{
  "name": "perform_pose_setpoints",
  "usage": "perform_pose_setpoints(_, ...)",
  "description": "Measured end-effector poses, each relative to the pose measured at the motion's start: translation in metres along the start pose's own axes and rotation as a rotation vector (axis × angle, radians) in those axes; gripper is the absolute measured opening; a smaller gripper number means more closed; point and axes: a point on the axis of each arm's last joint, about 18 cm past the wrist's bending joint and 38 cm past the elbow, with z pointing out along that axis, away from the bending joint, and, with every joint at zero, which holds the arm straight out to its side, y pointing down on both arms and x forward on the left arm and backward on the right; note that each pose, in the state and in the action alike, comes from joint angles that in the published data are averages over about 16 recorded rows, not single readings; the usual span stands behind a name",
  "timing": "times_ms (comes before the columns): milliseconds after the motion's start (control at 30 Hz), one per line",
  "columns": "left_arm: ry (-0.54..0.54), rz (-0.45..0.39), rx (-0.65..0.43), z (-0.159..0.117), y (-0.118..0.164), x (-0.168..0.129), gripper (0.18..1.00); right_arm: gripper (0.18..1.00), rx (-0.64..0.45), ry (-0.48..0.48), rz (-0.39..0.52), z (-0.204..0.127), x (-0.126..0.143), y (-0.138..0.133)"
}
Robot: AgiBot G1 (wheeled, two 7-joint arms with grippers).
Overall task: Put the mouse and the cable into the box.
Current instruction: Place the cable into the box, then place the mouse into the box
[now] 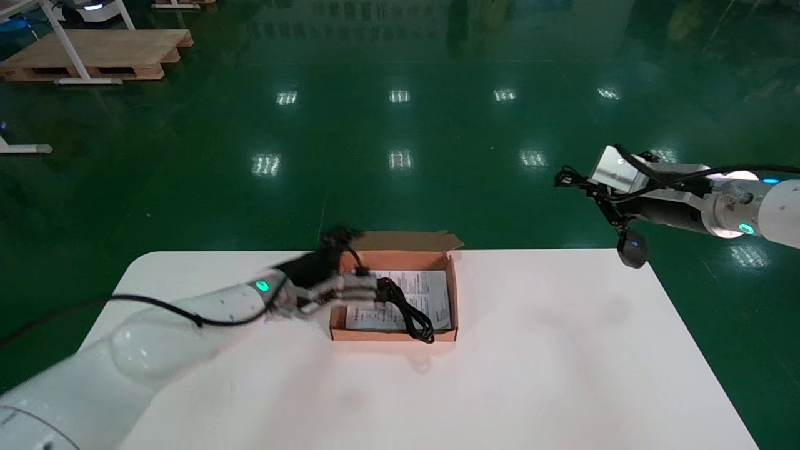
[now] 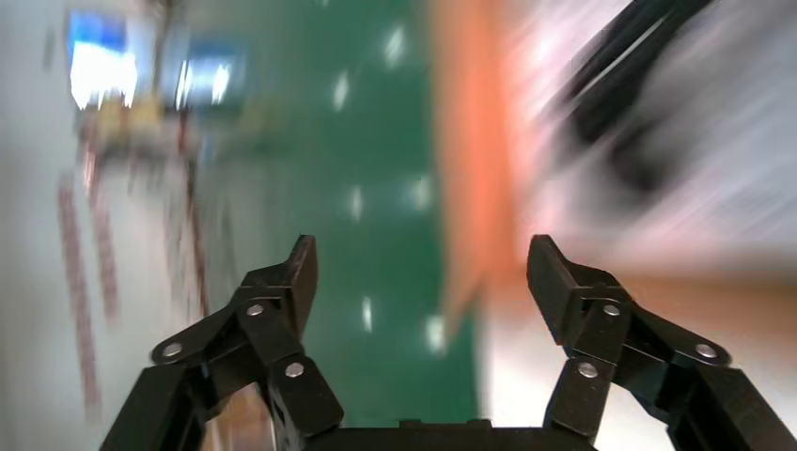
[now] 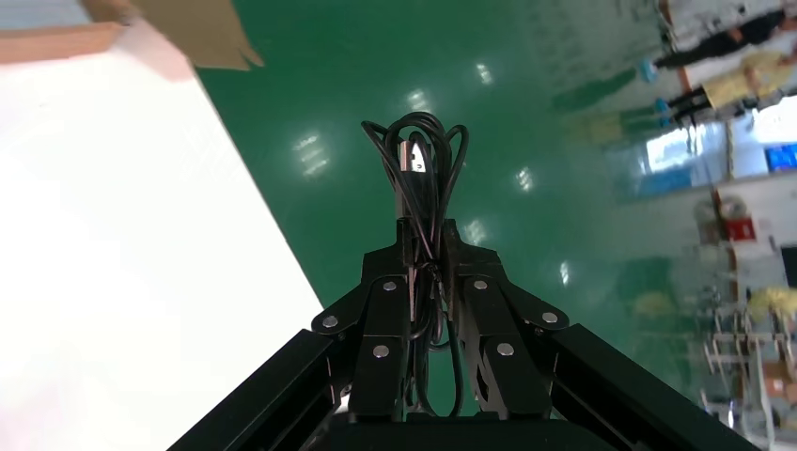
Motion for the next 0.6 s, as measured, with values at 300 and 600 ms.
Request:
perform_pose_setpoints(300,-0.057,-0.155,-0.229,-0.022,0.089,-0.045,0.878,0.23,0.107,-0.059,-0.094,0.024,-0.024,-0.053)
perform_pose_setpoints(600,-0.059,-0.177,-0.296,-0.031,0.111,-0.056,0.975,0.23,0.298,-0.117,-0.207,0.051,-0.054,-0.144)
